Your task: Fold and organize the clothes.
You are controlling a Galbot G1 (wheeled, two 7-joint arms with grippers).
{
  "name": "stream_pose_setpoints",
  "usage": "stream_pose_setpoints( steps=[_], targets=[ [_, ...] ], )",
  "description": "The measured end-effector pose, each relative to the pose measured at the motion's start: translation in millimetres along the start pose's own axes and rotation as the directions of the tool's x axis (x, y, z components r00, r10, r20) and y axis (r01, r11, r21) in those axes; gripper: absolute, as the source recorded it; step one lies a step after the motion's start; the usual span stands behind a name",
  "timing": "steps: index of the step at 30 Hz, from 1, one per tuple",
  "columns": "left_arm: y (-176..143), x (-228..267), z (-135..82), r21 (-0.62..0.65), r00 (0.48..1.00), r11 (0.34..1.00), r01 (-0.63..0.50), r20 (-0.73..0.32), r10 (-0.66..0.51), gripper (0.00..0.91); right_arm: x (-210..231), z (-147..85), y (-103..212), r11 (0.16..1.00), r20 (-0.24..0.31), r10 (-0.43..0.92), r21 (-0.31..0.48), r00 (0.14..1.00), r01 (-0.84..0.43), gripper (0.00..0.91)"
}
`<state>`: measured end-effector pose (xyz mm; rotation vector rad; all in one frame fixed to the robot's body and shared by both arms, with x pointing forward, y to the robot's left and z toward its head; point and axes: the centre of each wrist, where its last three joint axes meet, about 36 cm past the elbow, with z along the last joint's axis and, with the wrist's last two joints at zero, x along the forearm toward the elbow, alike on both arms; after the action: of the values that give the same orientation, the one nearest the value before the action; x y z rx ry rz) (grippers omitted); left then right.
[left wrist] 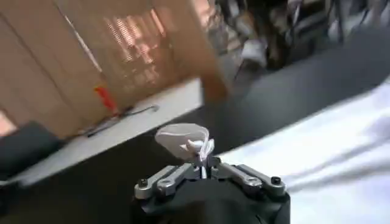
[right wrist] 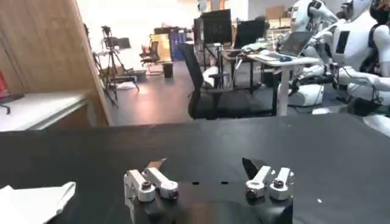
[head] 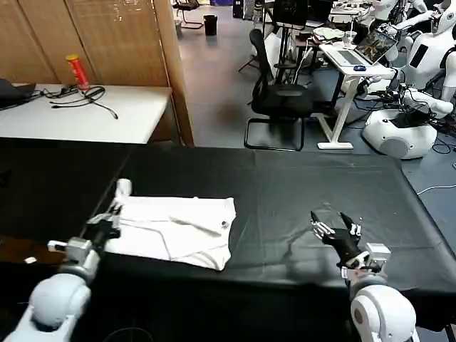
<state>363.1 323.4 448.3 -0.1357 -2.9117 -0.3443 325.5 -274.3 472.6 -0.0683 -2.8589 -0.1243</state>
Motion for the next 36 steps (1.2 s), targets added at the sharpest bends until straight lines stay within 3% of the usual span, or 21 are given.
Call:
stream_pose_setpoints(
  steps=[11,19,25,26,27,36],
  targets=[
    [-89,8,-21,0.22,0.973,0.948,-0.229,0.025,0.229,0.0,9,5,-8,0.999,-0.014,0.041,0.001,0.999,-0.041,0.878],
    [-125,6,-27,0.287,0.95,0.906,-0.311,0.056,0.308,0.0,9,8,-6,0.999,-0.021,0.045,-0.001,0.999,-0.045,0.878],
    [-137,3,-20,0.293,0.946,0.901,-0.321,0.044,0.322,0.0,9,7,-6,0.999,-0.021,0.034,0.002,0.999,-0.034,0.878],
    [-138,2,-19,0.291,0.946,0.902,-0.32,0.043,0.322,0.488,9,7,-6,1.0,-0.021,0.025,0.003,0.999,-0.025,0.878],
    [-139,1,-17,0.286,0.947,0.904,-0.316,0.039,0.319,0.878,9,7,-5,1.0,-0.022,0.018,0.005,1.0,-0.018,0.878],
    [-159,1,-10,0.317,0.933,0.882,-0.349,0.028,0.359,0.878,0,12,4,0.998,-0.043,-0.051,0.02,0.998,0.052,0.878]
  ],
)
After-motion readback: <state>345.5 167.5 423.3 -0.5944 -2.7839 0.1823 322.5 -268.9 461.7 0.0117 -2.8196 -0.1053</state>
